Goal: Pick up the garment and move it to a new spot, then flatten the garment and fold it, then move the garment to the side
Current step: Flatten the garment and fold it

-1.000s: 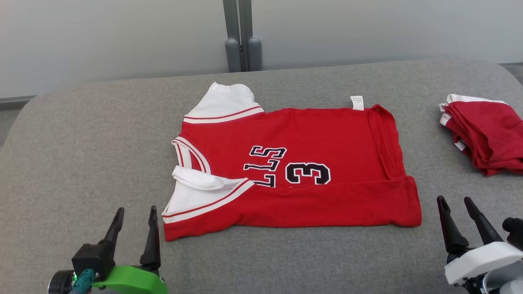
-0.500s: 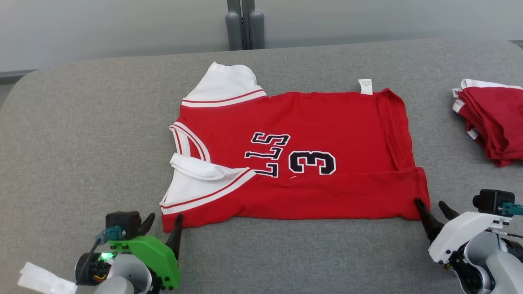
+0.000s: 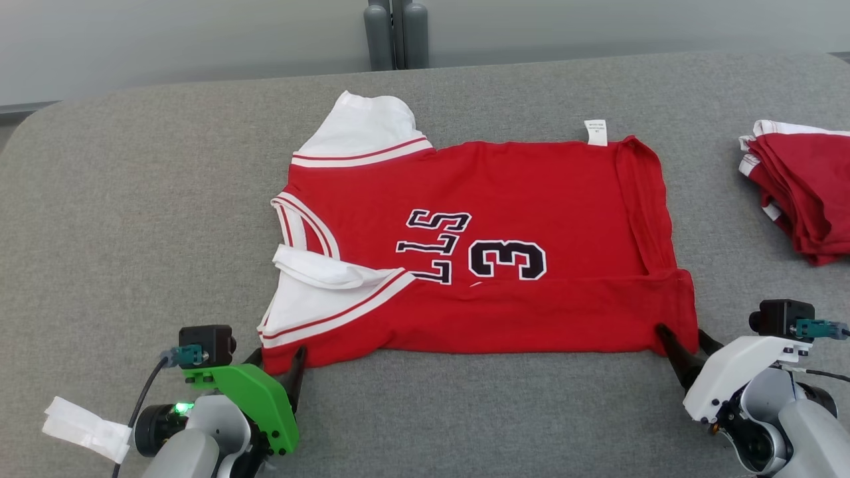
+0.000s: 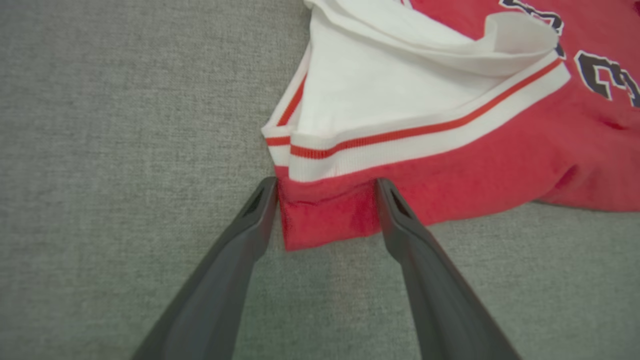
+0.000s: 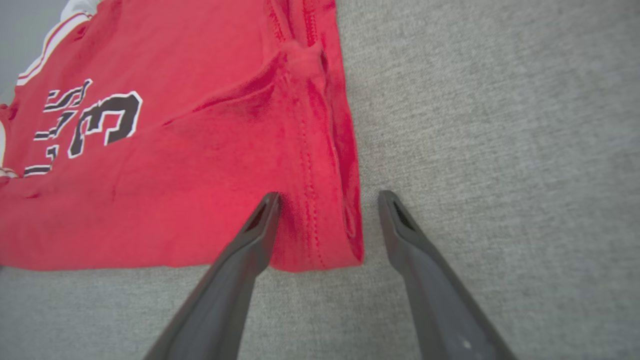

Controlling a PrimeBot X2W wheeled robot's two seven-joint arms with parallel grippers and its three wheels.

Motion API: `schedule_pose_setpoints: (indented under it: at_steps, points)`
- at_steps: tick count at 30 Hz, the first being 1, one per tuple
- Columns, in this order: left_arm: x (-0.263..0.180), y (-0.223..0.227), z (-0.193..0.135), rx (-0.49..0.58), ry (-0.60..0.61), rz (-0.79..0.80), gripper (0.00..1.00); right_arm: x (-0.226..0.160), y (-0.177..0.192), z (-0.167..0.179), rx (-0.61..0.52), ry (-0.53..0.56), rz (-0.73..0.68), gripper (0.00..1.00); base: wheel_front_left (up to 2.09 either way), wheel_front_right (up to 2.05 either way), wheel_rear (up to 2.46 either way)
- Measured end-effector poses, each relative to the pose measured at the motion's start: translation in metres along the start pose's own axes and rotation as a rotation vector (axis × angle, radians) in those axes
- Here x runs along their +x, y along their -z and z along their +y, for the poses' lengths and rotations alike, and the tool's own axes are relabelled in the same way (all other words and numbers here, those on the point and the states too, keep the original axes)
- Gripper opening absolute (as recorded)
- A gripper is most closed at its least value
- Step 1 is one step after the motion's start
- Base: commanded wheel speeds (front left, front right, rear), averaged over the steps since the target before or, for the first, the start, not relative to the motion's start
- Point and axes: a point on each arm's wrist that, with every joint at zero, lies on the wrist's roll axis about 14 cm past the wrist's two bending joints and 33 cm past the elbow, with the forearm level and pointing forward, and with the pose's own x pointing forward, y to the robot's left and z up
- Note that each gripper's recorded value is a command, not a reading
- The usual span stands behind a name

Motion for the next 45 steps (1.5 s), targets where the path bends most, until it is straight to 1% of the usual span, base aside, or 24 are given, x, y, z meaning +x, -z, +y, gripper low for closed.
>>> schedule_pose_setpoints:
  at_steps: [1,2,4,5,6,7,8,9,18,24,28,32,34,45]
  points:
    - [0.000,0.001,0.000,-0.004,0.000,0.005,1.00,0.000,0.001,0.001,0.003,-0.002,0.003,1.00,0.00,0.00,0.00]
    - [0.000,0.003,0.001,-0.008,-0.001,0.018,1.00,0.000,0.001,0.001,0.006,-0.004,0.004,0.96,0.00,0.00,0.00]
    - [0.000,0.007,0.003,-0.008,-0.007,0.038,1.00,0.000,0.003,0.002,0.007,-0.006,0.009,0.67,0.00,0.00,0.00]
    - [0.001,0.008,0.004,-0.012,-0.010,0.045,0.77,0.000,0.004,0.003,0.010,-0.009,0.013,0.48,0.00,0.00,0.00]
    - [0.001,0.009,0.004,-0.015,-0.007,0.053,0.49,0.000,0.005,0.005,0.013,-0.012,0.016,0.35,0.00,0.00,0.00]
    - [0.002,0.009,0.004,-0.015,-0.005,0.055,0.42,0.001,0.006,0.007,0.015,-0.018,0.018,0.00,0.00,0.00,0.00]
    - [0.002,0.009,0.004,-0.014,-0.005,0.058,0.20,0.001,0.006,0.008,0.017,-0.021,0.018,0.00,0.00,0.00,0.00]
    - [0.002,0.009,0.005,-0.014,-0.005,0.058,0.00,0.001,0.007,0.009,0.021,-0.026,0.020,0.00,0.00,0.00,0.00]
    - [-0.006,-0.002,0.008,0.004,-0.009,0.012,0.00,-0.006,-0.004,0.012,0.013,-0.045,-0.016,0.00,0.00,0.00,0.00]
    - [-0.027,0.007,0.012,0.034,-0.013,0.039,0.00,-0.019,-0.009,0.018,-0.042,-0.084,0.010,0.00,0.00,0.00,0.00]
    - [-0.044,0.011,0.016,0.051,-0.024,0.049,0.00,-0.030,-0.011,0.011,-0.075,-0.083,0.026,0.00,0.00,0.00,0.00]
    - [-0.062,0.020,0.013,0.050,-0.021,0.071,0.00,-0.040,-0.005,0.005,-0.082,-0.082,0.063,0.00,0.00,0.00,0.00]
    - [-0.072,0.027,0.012,0.047,-0.026,0.081,0.00,-0.046,-0.001,-0.003,-0.089,-0.065,0.084,0.00,0.00,0.00,0.00]
    - [-0.098,0.058,-0.005,-0.009,-0.015,0.156,0.00,-0.068,0.027,-0.028,-0.037,-0.008,0.181,0.00,0.00,0.00,0.00]
